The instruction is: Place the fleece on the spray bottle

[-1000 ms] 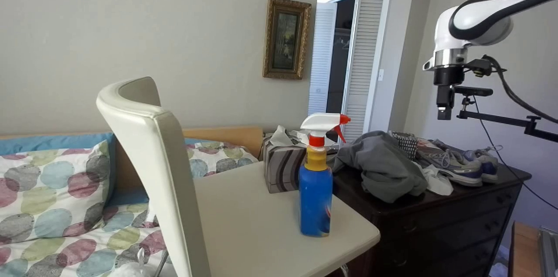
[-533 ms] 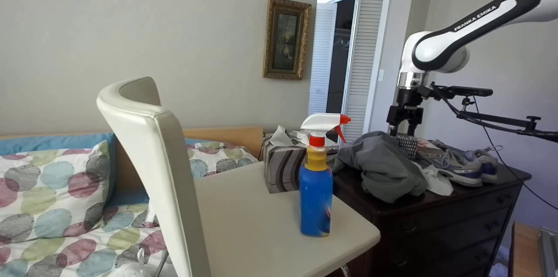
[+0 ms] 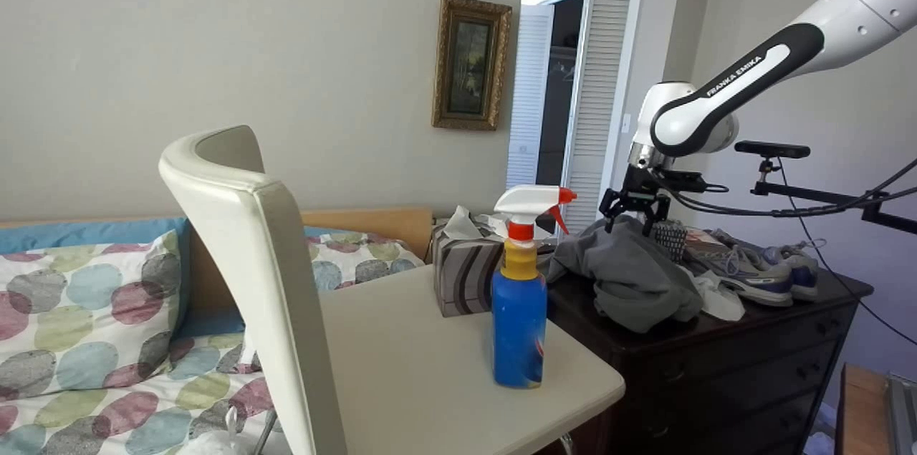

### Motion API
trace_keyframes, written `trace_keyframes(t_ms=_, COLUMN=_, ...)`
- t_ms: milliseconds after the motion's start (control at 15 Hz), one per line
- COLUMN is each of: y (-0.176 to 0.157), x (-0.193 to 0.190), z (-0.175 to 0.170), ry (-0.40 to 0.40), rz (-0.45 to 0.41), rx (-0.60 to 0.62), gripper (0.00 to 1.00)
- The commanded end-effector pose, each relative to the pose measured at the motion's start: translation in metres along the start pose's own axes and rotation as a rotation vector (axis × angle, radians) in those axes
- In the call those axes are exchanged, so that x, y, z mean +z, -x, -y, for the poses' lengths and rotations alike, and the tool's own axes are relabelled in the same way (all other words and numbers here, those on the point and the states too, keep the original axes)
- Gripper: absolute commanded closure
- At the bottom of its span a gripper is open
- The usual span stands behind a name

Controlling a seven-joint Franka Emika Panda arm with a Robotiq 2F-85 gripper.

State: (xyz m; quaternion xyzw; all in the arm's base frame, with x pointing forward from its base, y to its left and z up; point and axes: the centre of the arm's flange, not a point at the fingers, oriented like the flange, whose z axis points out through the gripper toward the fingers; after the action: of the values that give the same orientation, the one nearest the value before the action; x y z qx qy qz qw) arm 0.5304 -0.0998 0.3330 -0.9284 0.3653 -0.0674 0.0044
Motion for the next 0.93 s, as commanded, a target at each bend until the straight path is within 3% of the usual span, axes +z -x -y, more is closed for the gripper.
trace_keyframes(t_ms=0, y=-0.002, x=0.005, z=-0.001, ry=0.009, rz=-0.014, rx=0.028, gripper=0.0)
trace_keyframes(t_ms=867, y=0.005, x=0.025, z=0.011, ry=-0.006, rz=-0.011, rx=0.128, gripper=0.0)
